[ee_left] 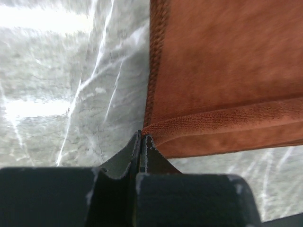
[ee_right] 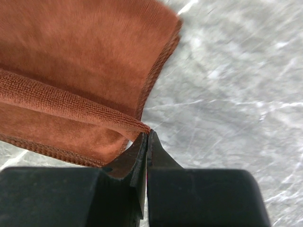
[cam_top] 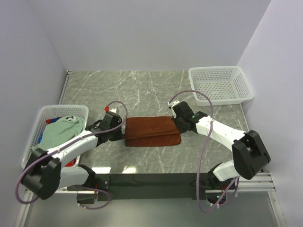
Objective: Fold and stack the towels
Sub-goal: Fold the towel, then neatly place the folded towel into the bin
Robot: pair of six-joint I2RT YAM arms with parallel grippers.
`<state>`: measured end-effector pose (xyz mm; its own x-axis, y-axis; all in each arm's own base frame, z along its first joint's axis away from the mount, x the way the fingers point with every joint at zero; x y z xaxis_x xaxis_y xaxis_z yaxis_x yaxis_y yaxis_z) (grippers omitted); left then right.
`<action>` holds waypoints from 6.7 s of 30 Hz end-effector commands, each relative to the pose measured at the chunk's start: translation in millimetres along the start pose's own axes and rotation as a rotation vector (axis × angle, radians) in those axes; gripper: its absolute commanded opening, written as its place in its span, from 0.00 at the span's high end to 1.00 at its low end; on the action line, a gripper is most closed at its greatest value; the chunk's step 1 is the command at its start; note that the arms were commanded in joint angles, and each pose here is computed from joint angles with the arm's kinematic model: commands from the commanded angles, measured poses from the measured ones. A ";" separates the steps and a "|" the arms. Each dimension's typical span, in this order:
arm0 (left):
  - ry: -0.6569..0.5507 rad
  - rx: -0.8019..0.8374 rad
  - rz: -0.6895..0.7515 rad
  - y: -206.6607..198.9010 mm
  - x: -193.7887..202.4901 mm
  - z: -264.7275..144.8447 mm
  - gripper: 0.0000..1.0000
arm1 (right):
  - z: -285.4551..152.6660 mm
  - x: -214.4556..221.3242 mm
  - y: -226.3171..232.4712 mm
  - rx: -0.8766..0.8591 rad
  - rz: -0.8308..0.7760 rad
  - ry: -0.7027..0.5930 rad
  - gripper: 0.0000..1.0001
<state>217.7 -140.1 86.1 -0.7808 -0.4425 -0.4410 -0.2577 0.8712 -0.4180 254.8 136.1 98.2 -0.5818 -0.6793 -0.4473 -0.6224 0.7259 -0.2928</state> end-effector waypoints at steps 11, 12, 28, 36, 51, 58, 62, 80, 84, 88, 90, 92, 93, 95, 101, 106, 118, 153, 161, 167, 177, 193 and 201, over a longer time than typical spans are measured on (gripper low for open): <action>0.016 0.055 -0.019 -5.8 11.4 -3.6 0.86 | -5.5 13.1 12.5 -0.042 -0.107 0.168 0.84; 0.015 0.066 -0.019 -7.0 11.1 -6.9 0.75 | -8.8 12.9 14.5 -0.047 -0.117 0.176 0.77; -0.099 0.367 -0.082 -61.1 -22.2 -89.9 0.32 | -85.3 -64.7 33.6 -0.123 0.143 -0.234 0.42; -0.003 0.320 -0.043 -92.4 -11.5 -33.6 0.47 | -35.8 -67.4 42.9 -0.071 0.354 -0.232 0.45; 0.167 0.089 -0.122 -3.9 69.9 15.2 0.78 | 16.3 40.1 78.7 -0.206 0.487 0.017 0.47; 0.130 0.018 -0.148 13.1 69.8 13.4 0.82 | 14.1 67.1 80.7 -0.222 0.595 0.047 0.48; 0.087 -0.001 -0.145 15.5 61.9 8.5 0.82 | 5.5 66.0 72.2 -0.211 0.637 -0.007 0.48; -0.011 0.011 -0.104 4.4 37.0 -2.1 0.72 | -30.4 -78.8 8.1 -0.352 0.665 -0.670 0.52; 0.005 -0.020 -0.116 13.5 44.4 4.1 0.73 | 13.9 -81.8 4.2 -0.372 0.747 -0.604 0.55; -0.004 -0.044 -0.115 21.8 46.4 4.3 0.75 | 49.6 -69.2 -3.7 -0.350 0.820 -0.545 0.57; -0.012 -0.053 -0.118 25.6 46.3 3.8 0.75 | 63.7 -58.9 -6.2 -0.337 0.847 -0.497 0.57; -0.015 -0.046 -0.125 26.0 44.9 3.1 0.75 | 67.6 -49.9 -8.6 -0.329 0.863 -0.477 0.57; -0.016 -0.048 -0.124 25.7 44.1 2.6 0.75 | 67.0 -47.9 -9.6 -0.322 0.859 -0.473 0.57; -0.040 -0.064 -0.113 23.8 37.0 0.7 0.74 | 64.9 -42.0 -15.8 -0.287 0.860 -0.448 0.57; -0.119 -0.023 -0.010 -12.4 4.4 -20.3 0.43 | 14.6 -44.4 -49.4 -0.096 0.779 -0.451 0.52; -0.149 0.081 0.109 -61.7 -6.9 -43.7 0.17 | -19.1 -22.1 -70.6 0.084 0.766 -0.350 0.20; -0.037 0.324 0.583 -201.0 86.7 -46.6 0.09 | -57.0 34.7 -71.6 0.236 0.861 -0.316 0.00; -0.075 0.038 1.076 -188.9 177.3 64.8 0.88 | -36.9 44.6 -41.7 0.029 0.939 -0.401 0.02; -0.087 0.122 0.959 -198.8 153.0 42.3 0.99 | -29.4 29.0 -21.5 -0.168 0.983 -0.439 0.00; -0.111 0.203 0.866 -210.0 133.0 18.4 0.99 | -15.5 18.8 0.3 -0.369 1.052 -0.437 0.00; -0.130 0.257 0.794 -222.5 120.2 4.6 0.99 | 14.8 18.9 24.9 -0.548 1.214 -0.366 0.00; -0.179 0.254 0.720 -235.6 104.5 -3.3 0.99 | 48.2 2.1 79.8 -0.743 1.272 -0.218 0.02; -0.213 0.243 0.663 -239.7 96.2 -3.1 0.99 | 51.9 -4.8 82.2 -0.744 1.247 -0.208 0.07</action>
<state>192.0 -382.6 111.1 -0.6237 0.2218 -0.7496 0.4270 0.8999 -0.0890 242.6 209.5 62.0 -0.8717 0.4157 -0.2595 -0.0385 0.4698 0.8819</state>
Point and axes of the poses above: each gripper's point midway between its finger pads, its own z axis out along the fingers, its own y axis along the line the jaws close on, x = y × z, the point moved 4 cm from there along -z, back along the fingers, and after that the axes turned 14 degrees about -z, right-handed, at the moved point
